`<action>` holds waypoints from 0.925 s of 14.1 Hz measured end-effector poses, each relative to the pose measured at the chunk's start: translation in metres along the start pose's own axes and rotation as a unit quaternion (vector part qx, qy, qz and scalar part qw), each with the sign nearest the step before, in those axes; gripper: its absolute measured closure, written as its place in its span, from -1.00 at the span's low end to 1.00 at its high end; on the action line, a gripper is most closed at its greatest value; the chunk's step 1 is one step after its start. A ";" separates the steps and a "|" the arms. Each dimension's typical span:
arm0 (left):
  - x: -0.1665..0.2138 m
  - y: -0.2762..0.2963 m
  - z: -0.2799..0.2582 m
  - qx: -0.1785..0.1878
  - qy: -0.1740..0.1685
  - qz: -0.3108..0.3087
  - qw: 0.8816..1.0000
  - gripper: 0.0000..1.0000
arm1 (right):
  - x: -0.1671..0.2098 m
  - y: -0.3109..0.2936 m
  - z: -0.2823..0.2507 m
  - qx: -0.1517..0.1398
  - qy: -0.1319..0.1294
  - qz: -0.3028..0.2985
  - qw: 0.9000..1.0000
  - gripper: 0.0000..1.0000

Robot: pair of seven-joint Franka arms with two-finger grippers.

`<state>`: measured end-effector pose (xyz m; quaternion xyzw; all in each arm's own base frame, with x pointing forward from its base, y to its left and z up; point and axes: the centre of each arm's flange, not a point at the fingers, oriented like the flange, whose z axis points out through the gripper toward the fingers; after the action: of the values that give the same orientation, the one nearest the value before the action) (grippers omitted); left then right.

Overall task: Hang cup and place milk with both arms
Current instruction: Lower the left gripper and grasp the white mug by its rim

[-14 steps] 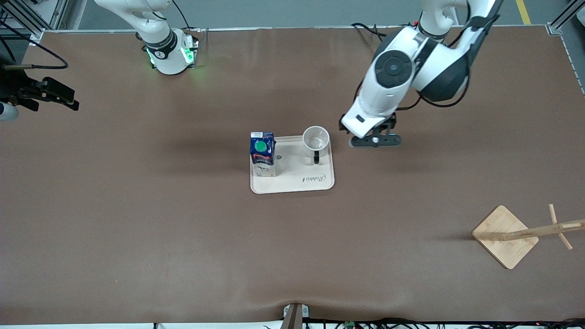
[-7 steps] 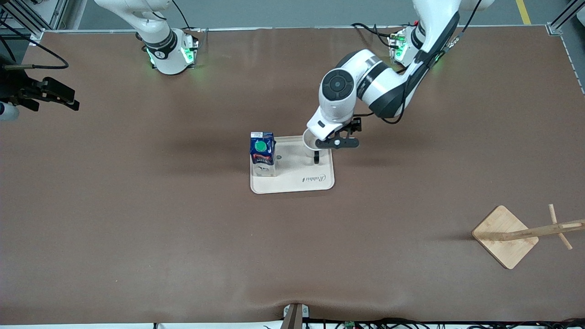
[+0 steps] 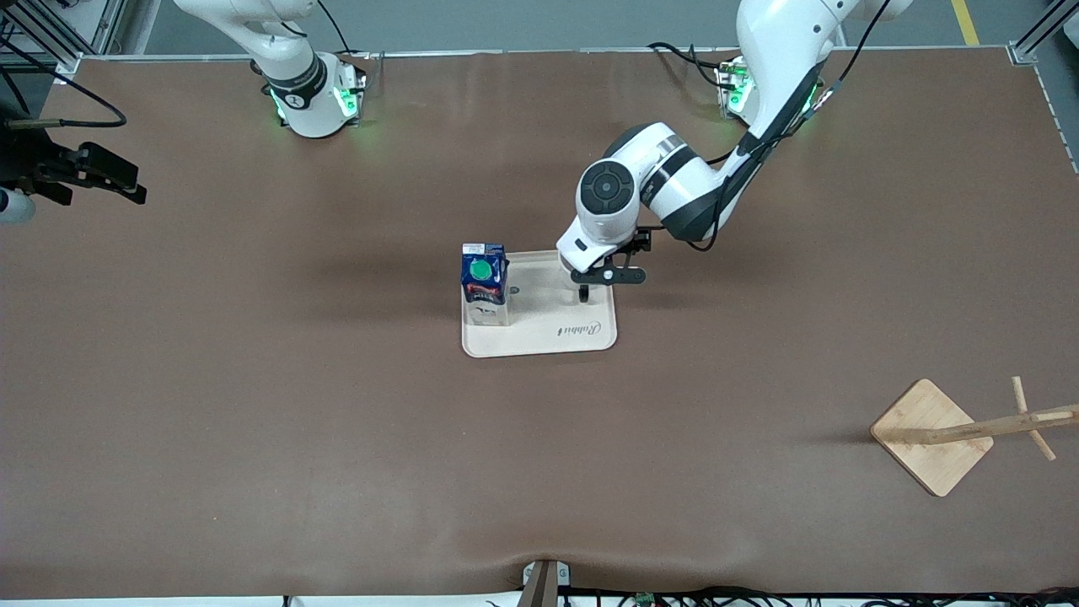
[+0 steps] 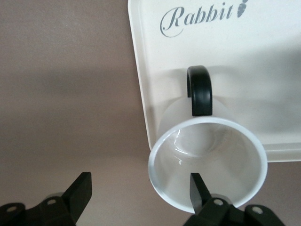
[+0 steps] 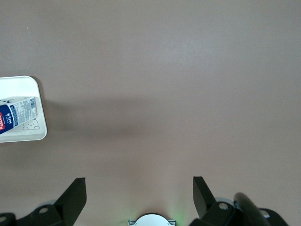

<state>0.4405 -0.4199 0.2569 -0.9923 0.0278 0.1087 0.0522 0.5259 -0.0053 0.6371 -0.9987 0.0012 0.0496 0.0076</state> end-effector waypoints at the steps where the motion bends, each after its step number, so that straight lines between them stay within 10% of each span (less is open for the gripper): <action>1: 0.000 0.000 0.002 0.001 -0.002 -0.001 1.000 -0.74 | 0.000 0.000 0.000 0.000 0.000 0.000 1.000 -1.00; 6: 0.004 0.002 0.009 0.000 -0.008 -0.002 1.000 0.34 | 0.000 0.000 0.000 0.000 0.000 0.000 1.000 -1.00; 13: 0.019 0.012 -0.004 -0.020 0.002 -0.024 1.000 0.86 | 0.002 0.012 0.002 0.001 -0.001 0.011 1.000 -1.00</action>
<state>0.4592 -0.4335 0.2557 -0.9938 0.0020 0.1058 0.0348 0.5276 -0.0169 0.6347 -0.9986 0.0121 0.0502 0.0083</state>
